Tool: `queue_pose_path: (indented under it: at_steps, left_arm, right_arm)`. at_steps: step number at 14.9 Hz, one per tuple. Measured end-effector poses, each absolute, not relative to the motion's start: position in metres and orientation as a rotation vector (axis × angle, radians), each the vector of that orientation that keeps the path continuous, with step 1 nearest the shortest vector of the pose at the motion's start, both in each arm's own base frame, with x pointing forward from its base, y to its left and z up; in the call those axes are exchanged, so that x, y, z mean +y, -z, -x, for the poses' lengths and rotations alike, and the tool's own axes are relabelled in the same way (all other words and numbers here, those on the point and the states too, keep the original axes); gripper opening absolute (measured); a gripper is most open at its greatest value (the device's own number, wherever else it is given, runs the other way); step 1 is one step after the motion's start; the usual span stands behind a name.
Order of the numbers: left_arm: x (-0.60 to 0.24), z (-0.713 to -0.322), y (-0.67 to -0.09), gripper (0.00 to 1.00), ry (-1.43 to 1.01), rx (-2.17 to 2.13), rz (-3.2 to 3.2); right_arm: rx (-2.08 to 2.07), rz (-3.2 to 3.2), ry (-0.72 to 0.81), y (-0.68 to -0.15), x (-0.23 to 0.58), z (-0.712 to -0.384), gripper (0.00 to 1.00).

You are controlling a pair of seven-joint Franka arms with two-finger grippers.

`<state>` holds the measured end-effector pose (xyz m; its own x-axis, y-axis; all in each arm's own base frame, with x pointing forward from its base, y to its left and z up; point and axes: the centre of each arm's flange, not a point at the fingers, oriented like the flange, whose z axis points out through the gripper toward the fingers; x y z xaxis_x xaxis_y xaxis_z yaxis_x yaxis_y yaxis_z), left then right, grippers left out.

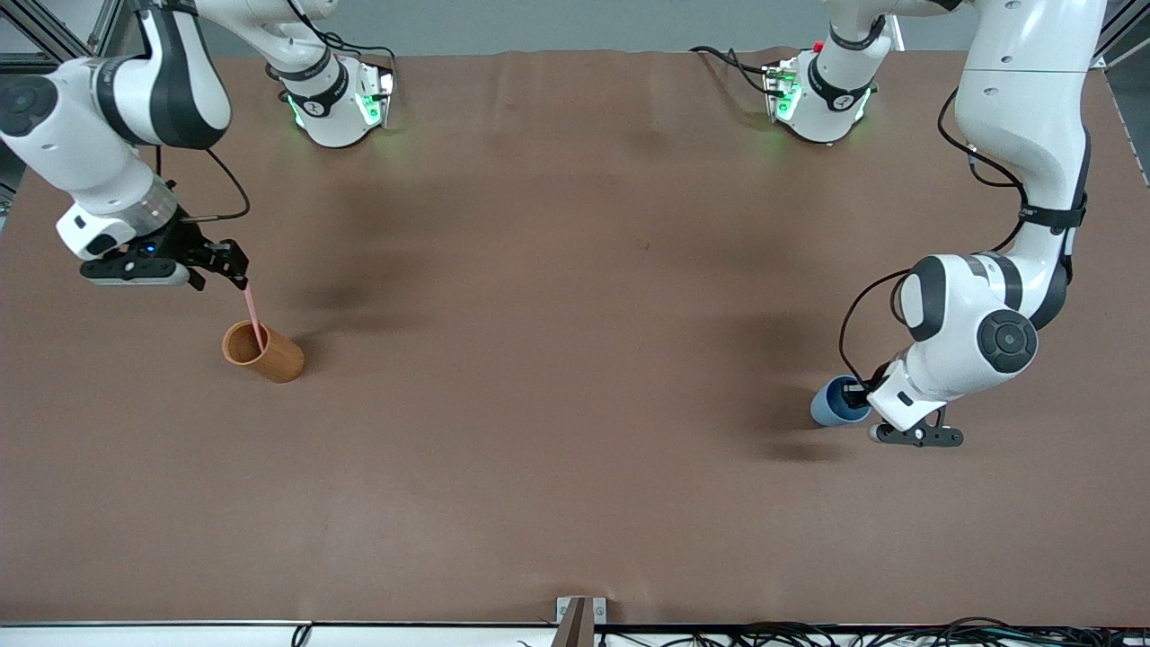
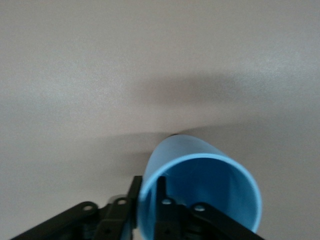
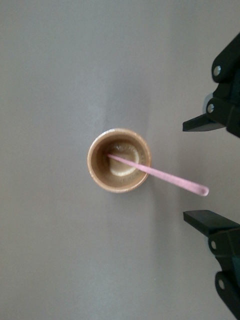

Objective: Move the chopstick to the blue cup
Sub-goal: 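Slide the blue cup toward the table middle with the left gripper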

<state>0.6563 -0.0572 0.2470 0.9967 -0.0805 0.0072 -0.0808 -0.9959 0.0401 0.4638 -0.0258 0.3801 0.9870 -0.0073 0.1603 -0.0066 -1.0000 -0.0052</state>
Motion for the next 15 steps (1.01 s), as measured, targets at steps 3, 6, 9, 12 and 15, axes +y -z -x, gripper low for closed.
queue_pose_path:
  at_steps: [3,6,9,12,15]
  left_arm:
    - [-0.069,-0.662,-0.269,0.05,-0.072,-0.085,-3.09]
    - [-0.132,-0.657,-0.31,0.05,-0.122,0.086,-3.034]
    - [-0.224,-0.63,-0.332,0.05,-0.095,0.234,-3.019]
    - [-0.308,-0.595,-0.339,0.05,-0.084,0.369,-3.006]
    - [-0.379,-0.562,-0.335,0.05,-0.073,0.451,-2.993]
  right_arm:
    - [0.006,3.12,0.286,-0.376,-0.01,-0.463,0.58]
    - [0.009,3.114,0.342,-0.368,-0.009,-0.459,0.54]
    - [0.015,3.114,0.343,-0.358,-0.011,-0.453,0.49]
    - [0.019,3.115,0.336,-0.356,-0.011,-0.451,0.44]
    - [0.026,3.115,0.323,-0.355,-0.012,-0.45,0.3]
